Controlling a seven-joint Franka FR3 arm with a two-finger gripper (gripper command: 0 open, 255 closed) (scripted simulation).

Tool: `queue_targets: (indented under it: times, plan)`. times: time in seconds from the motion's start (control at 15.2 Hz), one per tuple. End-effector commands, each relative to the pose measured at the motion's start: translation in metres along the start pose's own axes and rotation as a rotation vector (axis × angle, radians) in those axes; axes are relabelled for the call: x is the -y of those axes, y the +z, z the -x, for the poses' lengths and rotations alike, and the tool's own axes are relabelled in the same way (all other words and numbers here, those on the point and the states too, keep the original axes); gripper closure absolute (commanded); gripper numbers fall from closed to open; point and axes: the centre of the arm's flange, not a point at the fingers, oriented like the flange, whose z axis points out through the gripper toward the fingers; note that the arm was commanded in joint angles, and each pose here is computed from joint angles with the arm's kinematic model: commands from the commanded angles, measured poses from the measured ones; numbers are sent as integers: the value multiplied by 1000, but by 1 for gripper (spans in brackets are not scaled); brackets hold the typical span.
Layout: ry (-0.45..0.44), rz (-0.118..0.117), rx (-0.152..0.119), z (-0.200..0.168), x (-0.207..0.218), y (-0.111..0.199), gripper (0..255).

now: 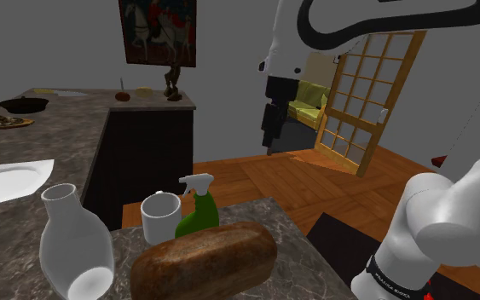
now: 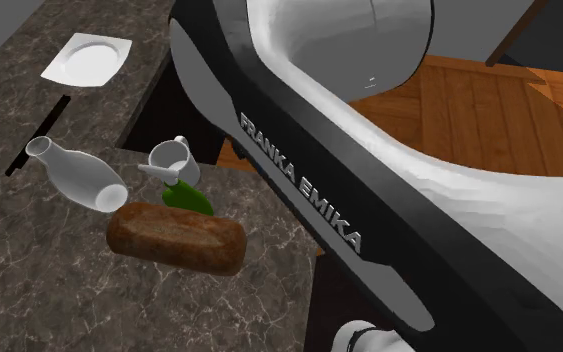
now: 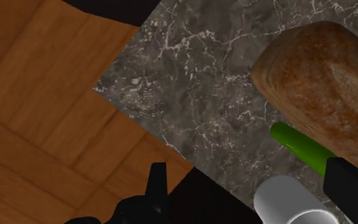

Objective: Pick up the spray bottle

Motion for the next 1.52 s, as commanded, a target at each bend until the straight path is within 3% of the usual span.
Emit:
queue_targets:
  times: [0.0, 0.86, 1.45]
  plan:
    - [-88, 4, -5, -17, 19, 3, 0]
    - [-637, 30, -32, -78, 173, 39, 0]
    - [-650, 30, -33, -79, 173, 80, 0]
